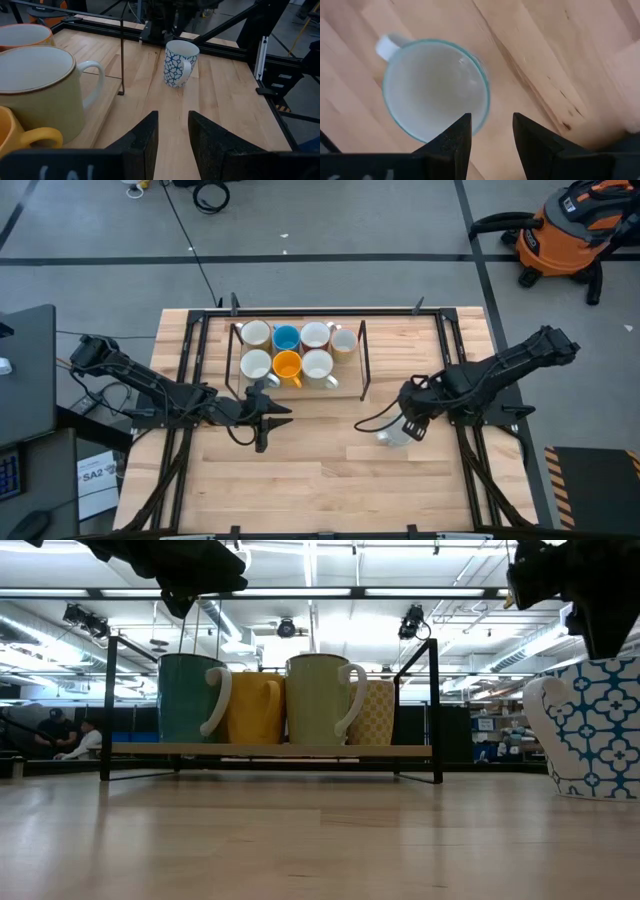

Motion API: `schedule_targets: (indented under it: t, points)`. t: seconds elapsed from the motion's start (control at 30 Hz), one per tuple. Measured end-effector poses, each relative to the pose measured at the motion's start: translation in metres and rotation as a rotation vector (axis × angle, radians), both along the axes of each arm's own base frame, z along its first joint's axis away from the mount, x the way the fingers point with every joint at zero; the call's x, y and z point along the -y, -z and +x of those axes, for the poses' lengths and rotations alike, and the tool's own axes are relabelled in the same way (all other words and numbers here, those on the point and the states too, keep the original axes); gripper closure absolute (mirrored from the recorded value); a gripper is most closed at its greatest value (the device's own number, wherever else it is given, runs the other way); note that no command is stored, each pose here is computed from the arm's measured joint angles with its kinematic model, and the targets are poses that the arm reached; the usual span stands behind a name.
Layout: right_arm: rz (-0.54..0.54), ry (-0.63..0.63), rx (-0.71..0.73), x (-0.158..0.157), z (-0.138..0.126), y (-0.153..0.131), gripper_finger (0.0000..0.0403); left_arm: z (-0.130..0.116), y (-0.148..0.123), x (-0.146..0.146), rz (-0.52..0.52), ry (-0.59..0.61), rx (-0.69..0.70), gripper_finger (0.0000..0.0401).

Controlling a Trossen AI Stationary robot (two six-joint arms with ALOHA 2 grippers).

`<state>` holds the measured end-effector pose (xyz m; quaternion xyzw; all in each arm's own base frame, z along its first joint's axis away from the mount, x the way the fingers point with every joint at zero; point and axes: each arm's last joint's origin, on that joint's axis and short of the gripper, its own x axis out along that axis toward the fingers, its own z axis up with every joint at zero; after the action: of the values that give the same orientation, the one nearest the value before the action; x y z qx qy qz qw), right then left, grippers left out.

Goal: Place coffee mugs
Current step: Put the blue patterned mug on the shelf

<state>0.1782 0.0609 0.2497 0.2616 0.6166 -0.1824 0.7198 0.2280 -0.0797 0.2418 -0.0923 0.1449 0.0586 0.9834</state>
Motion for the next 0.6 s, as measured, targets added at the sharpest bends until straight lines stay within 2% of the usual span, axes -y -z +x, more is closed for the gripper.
schedule_targets:
  t: [0.3,0.6]
  points:
    - [0.004,-0.003,0.038,-0.001,0.0034,-0.0007,0.0254,0.0,0.0,0.0001,0.0,0.0,0.0,0.0289]
    - [-0.009,-0.003,-0.001,-0.0028,0.0085,0.0077,0.0254,0.0,0.0,0.0,-0.001,0.0,0.0,0.0289]
